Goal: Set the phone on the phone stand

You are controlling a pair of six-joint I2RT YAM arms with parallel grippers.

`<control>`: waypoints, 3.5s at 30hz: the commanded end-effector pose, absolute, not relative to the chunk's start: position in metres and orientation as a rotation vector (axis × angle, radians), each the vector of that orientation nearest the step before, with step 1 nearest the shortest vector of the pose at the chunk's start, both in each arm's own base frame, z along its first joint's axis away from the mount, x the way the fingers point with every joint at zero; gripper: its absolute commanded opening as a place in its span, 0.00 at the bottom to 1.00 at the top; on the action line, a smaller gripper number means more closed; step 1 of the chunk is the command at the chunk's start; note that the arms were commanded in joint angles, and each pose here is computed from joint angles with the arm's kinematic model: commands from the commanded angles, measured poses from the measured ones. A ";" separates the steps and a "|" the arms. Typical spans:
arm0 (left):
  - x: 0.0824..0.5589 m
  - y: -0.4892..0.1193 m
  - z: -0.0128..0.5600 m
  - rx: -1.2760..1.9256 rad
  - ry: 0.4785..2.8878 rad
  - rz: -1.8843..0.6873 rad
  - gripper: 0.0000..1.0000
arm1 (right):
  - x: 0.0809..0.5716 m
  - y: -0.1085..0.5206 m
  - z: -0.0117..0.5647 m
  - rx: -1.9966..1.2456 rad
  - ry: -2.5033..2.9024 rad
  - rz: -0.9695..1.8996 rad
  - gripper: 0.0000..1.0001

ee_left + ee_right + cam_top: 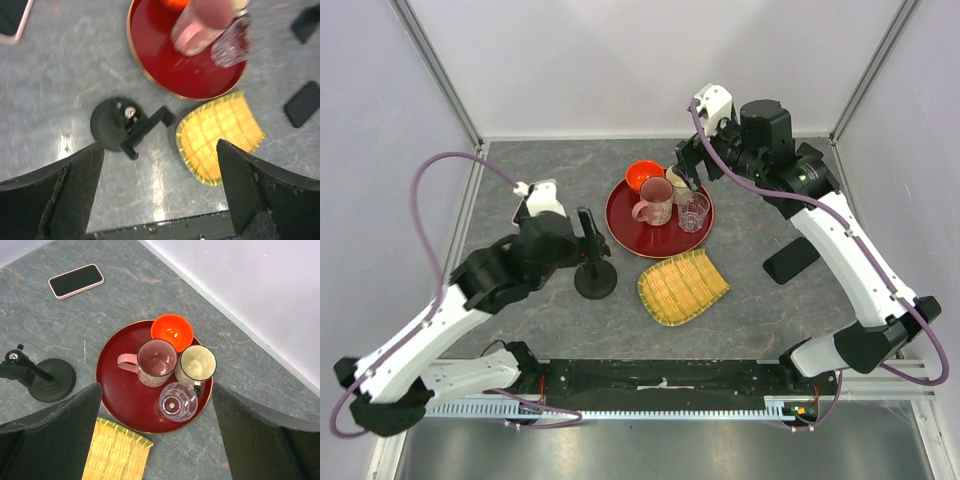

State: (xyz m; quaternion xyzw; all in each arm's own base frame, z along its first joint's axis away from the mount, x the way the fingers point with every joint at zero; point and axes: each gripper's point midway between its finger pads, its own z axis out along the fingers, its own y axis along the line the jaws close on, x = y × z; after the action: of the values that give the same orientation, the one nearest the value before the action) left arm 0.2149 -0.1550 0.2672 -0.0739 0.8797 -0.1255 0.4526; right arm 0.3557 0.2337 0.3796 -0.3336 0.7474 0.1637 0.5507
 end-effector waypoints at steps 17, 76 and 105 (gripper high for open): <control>0.476 0.024 0.177 -0.438 2.353 -0.331 1.00 | 0.316 0.239 0.415 -0.926 1.532 0.469 0.98; 0.506 0.084 0.074 -0.508 2.436 -0.438 0.99 | 0.305 0.244 0.412 -1.003 1.489 0.493 0.98; 0.469 0.050 0.040 -0.471 2.679 0.083 1.00 | 0.301 0.241 0.411 -1.011 1.484 0.486 0.98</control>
State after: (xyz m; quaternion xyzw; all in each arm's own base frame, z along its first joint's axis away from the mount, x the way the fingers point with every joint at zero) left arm 0.4606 0.0235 0.0295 -0.1692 0.9603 -0.0617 0.2130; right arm 0.3069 0.2423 0.3981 -0.4308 0.6605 0.2114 0.5775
